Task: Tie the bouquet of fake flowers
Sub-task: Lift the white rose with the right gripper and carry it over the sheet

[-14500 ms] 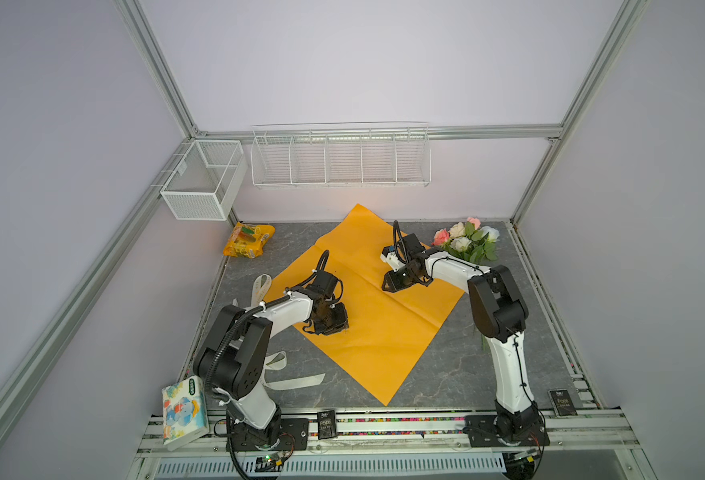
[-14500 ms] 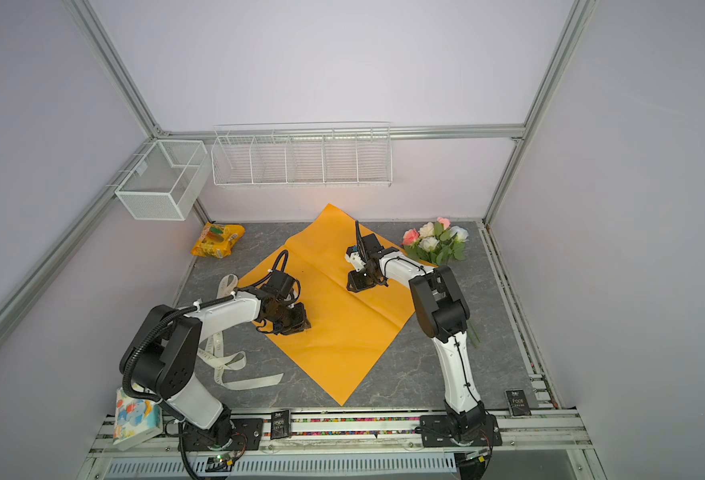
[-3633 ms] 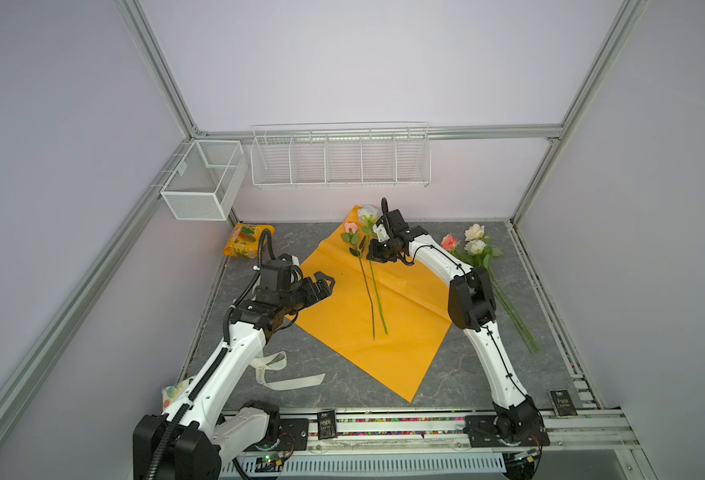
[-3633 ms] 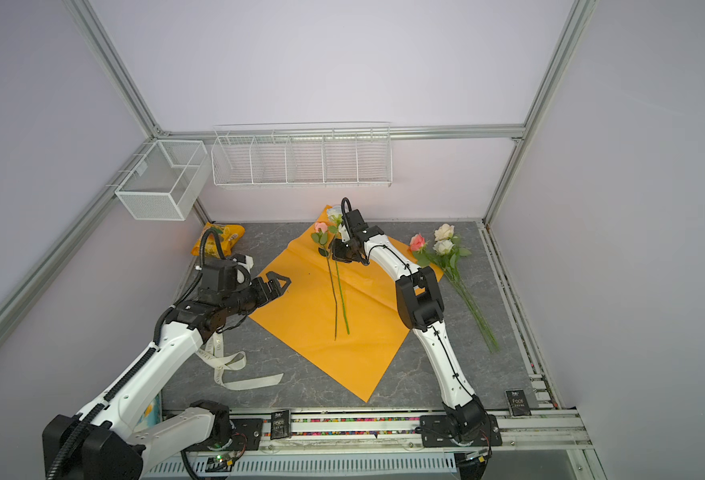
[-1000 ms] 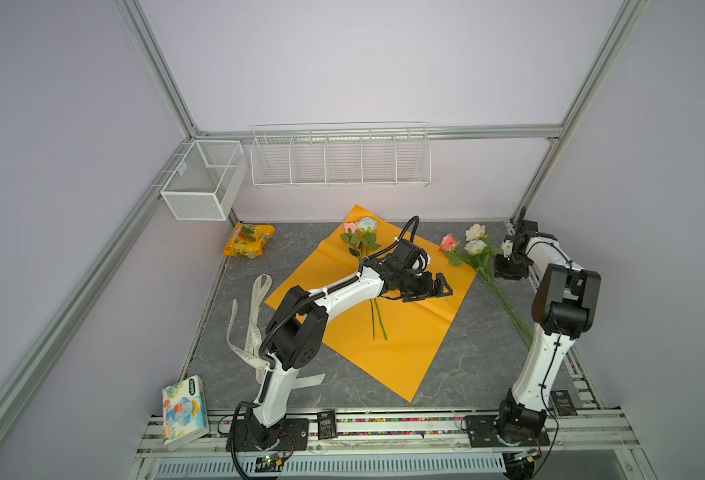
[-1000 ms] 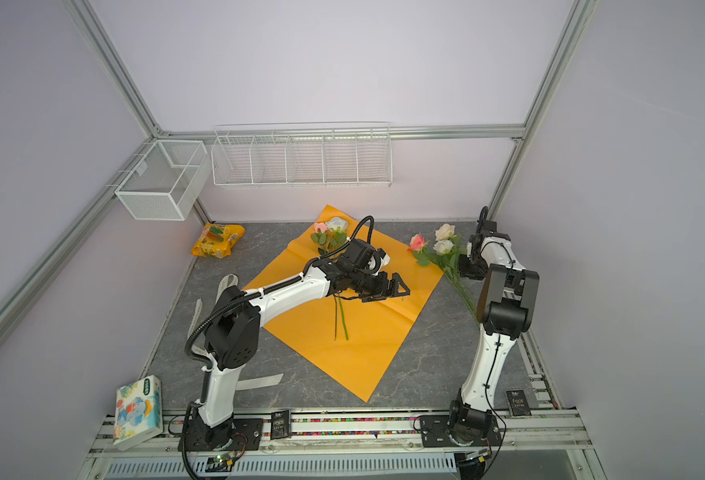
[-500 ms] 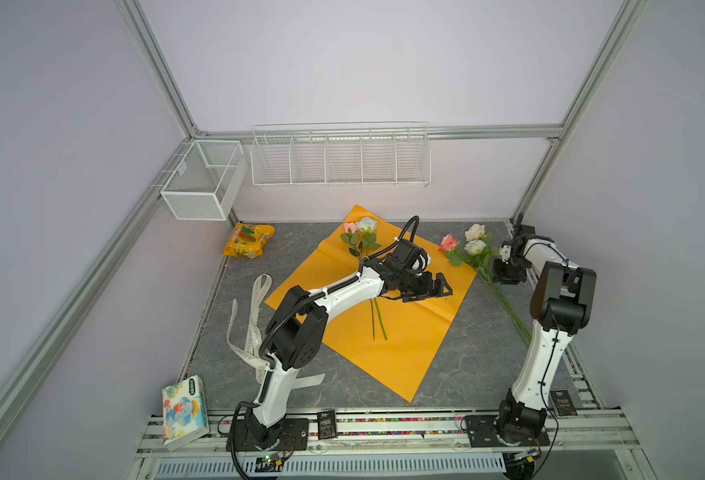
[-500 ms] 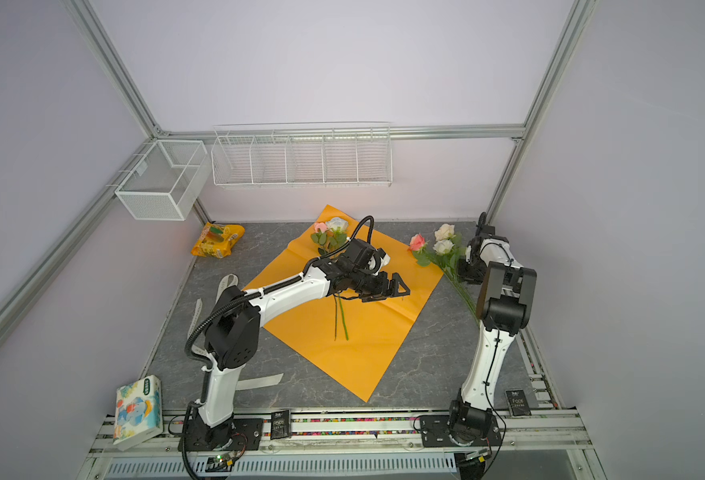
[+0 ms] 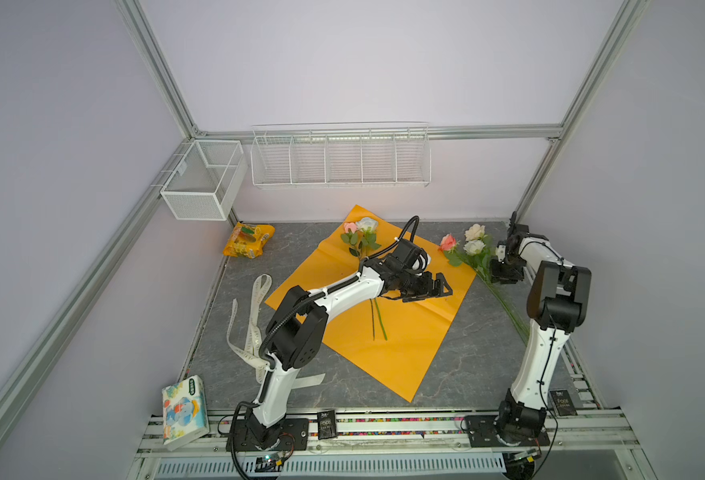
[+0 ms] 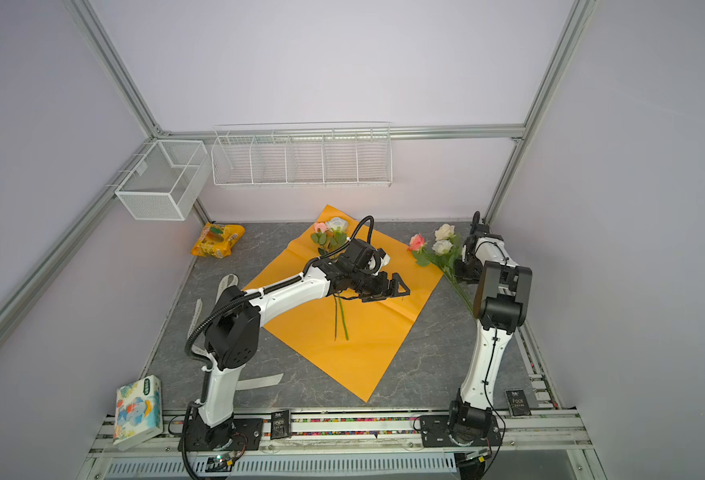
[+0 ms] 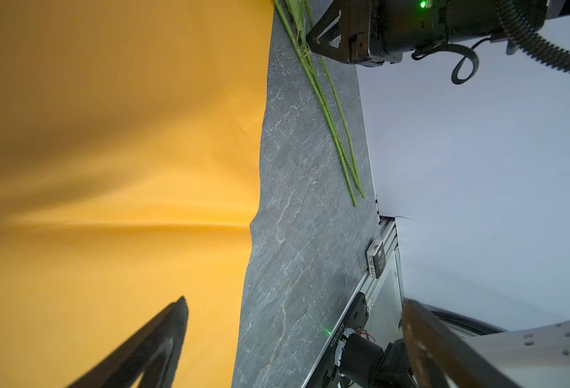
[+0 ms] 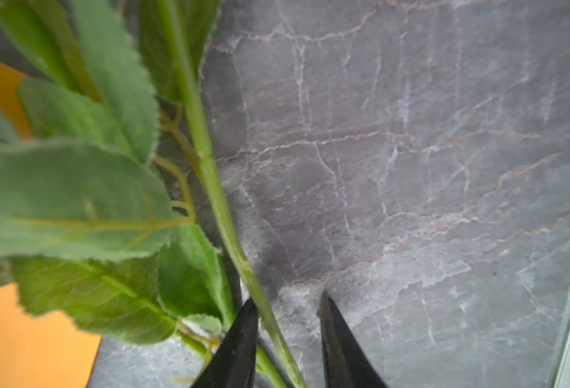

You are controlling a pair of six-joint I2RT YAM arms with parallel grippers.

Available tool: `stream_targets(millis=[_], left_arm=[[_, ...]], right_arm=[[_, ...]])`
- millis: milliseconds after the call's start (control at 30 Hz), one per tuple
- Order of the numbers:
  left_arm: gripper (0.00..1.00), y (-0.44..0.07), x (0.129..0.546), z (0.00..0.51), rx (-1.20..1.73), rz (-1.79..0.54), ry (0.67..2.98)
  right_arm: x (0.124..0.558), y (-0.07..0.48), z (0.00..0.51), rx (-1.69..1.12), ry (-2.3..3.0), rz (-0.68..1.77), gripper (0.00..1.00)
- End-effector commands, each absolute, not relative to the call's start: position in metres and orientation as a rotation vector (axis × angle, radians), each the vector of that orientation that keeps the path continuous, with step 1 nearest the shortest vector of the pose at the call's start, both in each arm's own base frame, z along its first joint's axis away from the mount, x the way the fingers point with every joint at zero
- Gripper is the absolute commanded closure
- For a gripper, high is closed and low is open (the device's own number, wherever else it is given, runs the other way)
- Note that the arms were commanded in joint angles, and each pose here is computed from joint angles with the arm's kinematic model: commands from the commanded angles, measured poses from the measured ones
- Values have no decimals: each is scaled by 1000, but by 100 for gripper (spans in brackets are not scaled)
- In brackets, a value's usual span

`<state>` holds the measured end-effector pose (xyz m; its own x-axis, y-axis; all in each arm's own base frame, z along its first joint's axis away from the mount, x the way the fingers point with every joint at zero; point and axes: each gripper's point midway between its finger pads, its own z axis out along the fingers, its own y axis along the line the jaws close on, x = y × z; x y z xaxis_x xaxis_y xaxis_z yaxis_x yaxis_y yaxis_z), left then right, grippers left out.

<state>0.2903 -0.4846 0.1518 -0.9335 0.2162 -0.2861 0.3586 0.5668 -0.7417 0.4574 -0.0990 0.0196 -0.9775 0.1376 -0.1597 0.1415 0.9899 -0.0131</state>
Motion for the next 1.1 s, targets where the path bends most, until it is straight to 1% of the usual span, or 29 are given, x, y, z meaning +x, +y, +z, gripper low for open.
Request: stream_targets(millis=[0,67,100,200,300,367,467,567,633,700,800,867,967,1067], left_arm=[[0,-483,292,154,490,-1304,2639],[0,-482,293,154,489,-1301,2638],[1,-482,293,155,489,-1302,2636],[0,-481,294,156,495,-1295,2634],[0,-477,294,158,500,-1268,2631],[0,-471,297,163,487,-1225,2616],[0,-455,307,176,438,-1125,2563],[0,-428,320,191,361,-1024,2507],[0,-406,327,199,298,-999,2474],[0,-383,331,204,230,-975,2447],[0,-342,337,208,111,-909,2405],[1,-314,339,207,39,-872,2385],[0,-272,341,204,-82,-833,2363],[0,-235,342,196,-205,-809,2369]], right_arm=[[439,-93,-8,186,3083,-4,74],[444,-94,-6,210,3049,28,78],[445,-95,-4,218,3045,31,81],[450,-105,9,221,3015,-37,85],[459,-114,39,220,2929,-111,90],[464,-115,64,237,2867,-116,93],[468,-107,106,262,2760,-59,93],[463,-96,139,270,2669,10,93],[457,-86,151,283,2636,70,93],[450,-69,162,316,2605,182,93],[447,-10,176,294,2516,481,93],[447,27,177,288,2491,565,93],[454,109,172,222,2466,792,93],[461,194,156,114,2504,904,93]])
